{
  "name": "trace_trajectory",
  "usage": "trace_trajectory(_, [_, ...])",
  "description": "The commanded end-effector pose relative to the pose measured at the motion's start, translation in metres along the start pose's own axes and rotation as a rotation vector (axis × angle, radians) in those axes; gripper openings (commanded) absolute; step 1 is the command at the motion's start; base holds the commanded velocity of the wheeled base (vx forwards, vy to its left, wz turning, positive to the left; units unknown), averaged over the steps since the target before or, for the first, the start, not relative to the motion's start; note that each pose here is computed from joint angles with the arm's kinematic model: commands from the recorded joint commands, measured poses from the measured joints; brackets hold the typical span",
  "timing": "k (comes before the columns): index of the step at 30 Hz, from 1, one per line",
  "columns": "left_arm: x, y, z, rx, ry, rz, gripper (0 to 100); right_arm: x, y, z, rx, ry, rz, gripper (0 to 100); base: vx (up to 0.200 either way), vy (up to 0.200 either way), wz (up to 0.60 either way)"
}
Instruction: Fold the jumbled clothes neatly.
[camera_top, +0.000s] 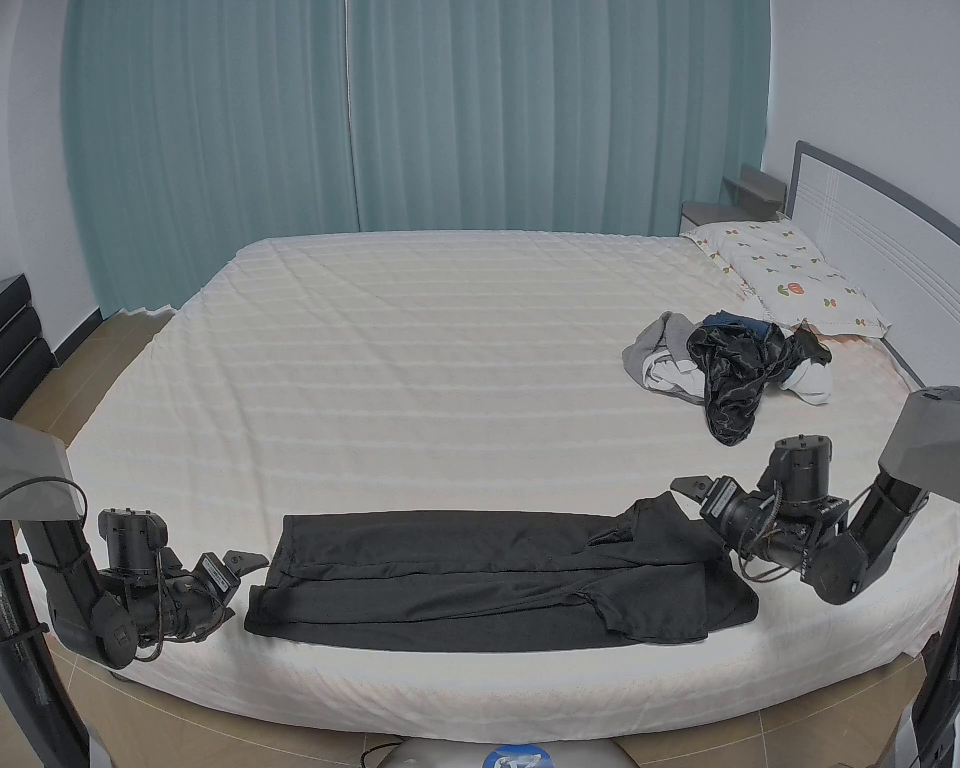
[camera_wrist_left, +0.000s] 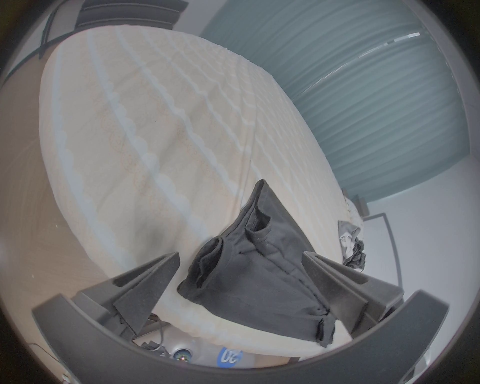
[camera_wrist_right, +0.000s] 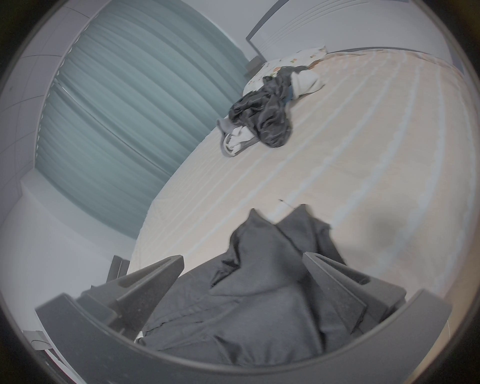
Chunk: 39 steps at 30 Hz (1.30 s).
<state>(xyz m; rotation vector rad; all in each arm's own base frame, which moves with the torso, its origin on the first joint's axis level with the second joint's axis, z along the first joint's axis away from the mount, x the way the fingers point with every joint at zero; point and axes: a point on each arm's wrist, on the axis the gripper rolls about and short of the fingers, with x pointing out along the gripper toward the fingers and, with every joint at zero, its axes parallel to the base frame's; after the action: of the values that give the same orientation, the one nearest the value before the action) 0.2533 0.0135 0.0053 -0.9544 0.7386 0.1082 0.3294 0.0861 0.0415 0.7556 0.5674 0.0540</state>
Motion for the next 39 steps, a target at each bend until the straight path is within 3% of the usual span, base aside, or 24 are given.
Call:
trace_trajectory(1, [0.002, 0.000, 0.008, -0.070, 0.018, -0.046, 100, 0.046, 0.021, -0.026, -0.078, 0.144, 0.034, 100, 0.000, 0.000, 0.00])
trace_trajectory(5, [0.006, 0.003, 0.006, -0.074, 0.032, -0.032, 100, 0.066, 0.023, -0.035, -0.165, 0.210, 0.015, 100, 0.000, 0.000, 0.00])
trace_trajectory(30, [0.007, 0.003, 0.005, -0.066, 0.032, -0.037, 100, 0.096, 0.010, -0.046, -0.257, 0.234, -0.029, 100, 0.000, 0.000, 0.00])
trace_trajectory(39, [0.007, 0.003, 0.005, -0.066, 0.032, -0.038, 100, 0.106, 0.026, -0.044, -0.254, 0.229, 0.011, 100, 0.000, 0.000, 0.00])
